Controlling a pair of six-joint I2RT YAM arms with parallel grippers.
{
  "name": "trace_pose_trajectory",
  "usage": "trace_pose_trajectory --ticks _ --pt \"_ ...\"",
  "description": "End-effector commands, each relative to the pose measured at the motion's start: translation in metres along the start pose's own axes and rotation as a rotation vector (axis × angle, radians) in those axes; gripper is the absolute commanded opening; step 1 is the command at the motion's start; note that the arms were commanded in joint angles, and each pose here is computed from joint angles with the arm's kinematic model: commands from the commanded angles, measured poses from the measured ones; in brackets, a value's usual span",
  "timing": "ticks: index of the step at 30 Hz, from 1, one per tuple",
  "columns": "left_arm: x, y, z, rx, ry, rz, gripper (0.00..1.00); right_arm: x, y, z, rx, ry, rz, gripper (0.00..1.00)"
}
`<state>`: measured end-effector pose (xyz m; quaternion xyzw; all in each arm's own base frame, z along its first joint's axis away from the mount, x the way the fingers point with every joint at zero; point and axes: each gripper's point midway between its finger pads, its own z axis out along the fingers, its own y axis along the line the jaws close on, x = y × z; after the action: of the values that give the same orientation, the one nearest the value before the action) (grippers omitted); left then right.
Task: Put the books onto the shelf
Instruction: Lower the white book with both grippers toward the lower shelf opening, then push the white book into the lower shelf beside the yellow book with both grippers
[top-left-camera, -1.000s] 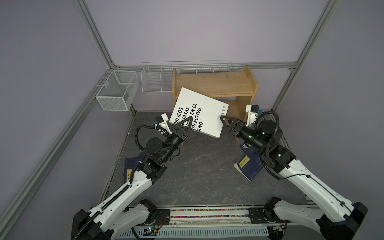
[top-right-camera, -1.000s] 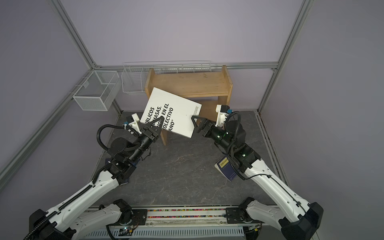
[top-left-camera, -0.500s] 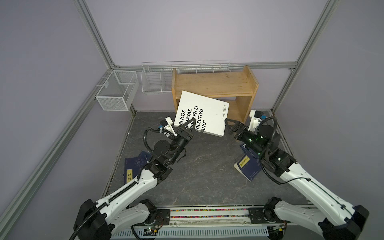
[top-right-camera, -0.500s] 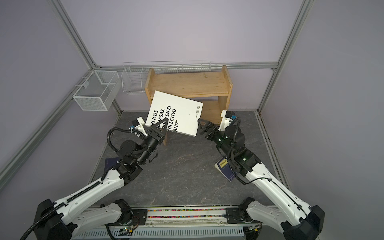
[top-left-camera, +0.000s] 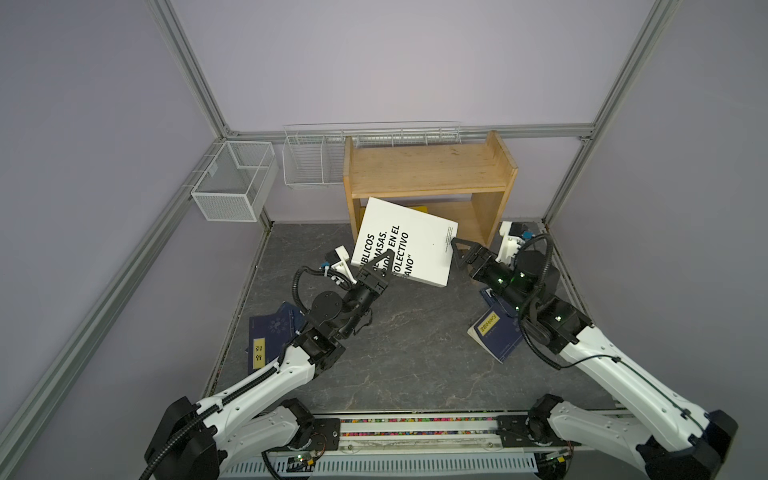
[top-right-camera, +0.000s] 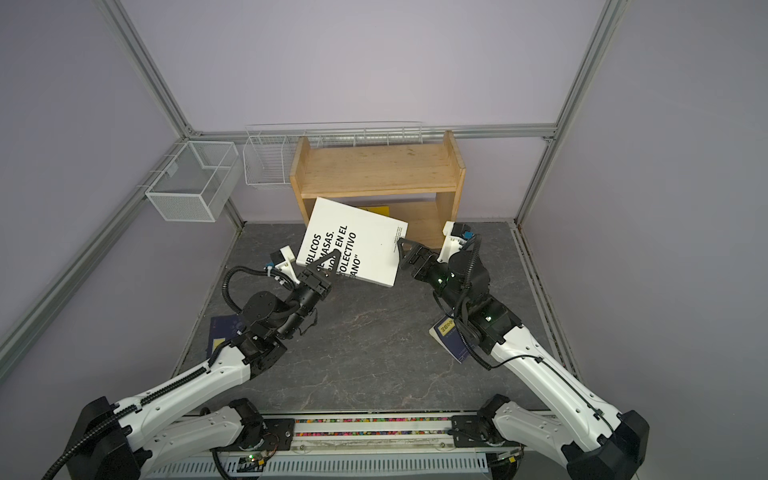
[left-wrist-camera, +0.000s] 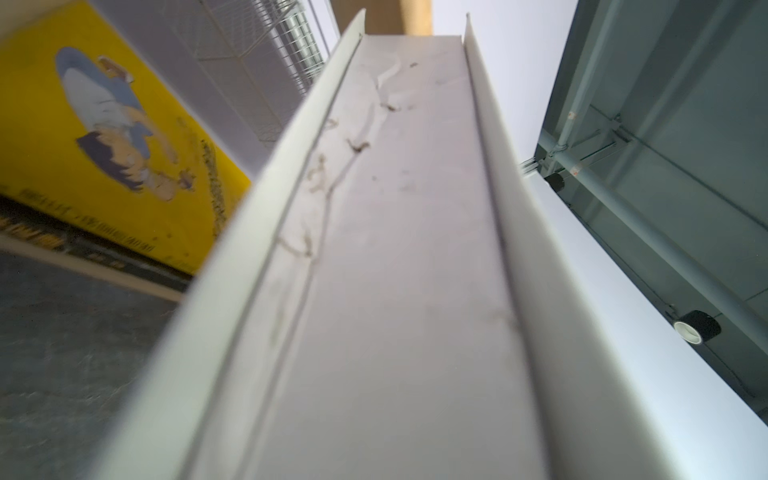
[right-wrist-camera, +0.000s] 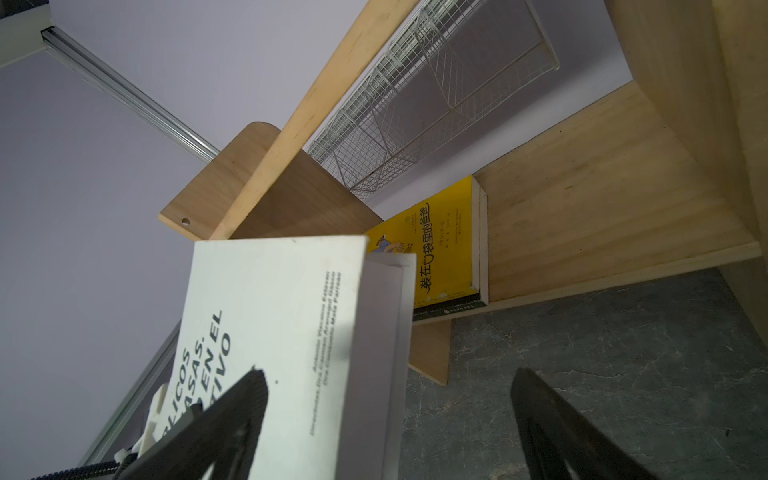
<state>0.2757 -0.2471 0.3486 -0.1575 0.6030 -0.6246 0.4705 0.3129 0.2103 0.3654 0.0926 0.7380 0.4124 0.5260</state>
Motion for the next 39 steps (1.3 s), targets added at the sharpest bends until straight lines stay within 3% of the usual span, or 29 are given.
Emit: trace_pose_trajectory --ticks 1,9,16,29,39 --pt "-0.008 -0.009 -0.013 0.026 -0.040 -0.033 0.29 0.001 -0.008 -0.002 0.020 -0.005 -0.010 0.94" --pt "-0.014 0.007 -0.022 -0.052 -0.088 -0.054 0.29 0.003 -0.006 0.000 0.012 0.007 0.006 0.93" --pt "-0.029 -0.010 0.002 -0.067 -0.144 -0.030 0.29 0.007 -0.008 0.003 0.015 0.023 0.012 0.93" --pt "-0.052 -0.006 0.040 -0.062 -0.332 -0.062 0.29 0.012 -0.009 0.014 0.016 0.040 0.016 0.92" --pt "-0.065 -0.001 0.064 -0.114 -0.397 -0.041 0.34 0.006 0.003 0.046 -0.026 0.008 -0.029 0.81"
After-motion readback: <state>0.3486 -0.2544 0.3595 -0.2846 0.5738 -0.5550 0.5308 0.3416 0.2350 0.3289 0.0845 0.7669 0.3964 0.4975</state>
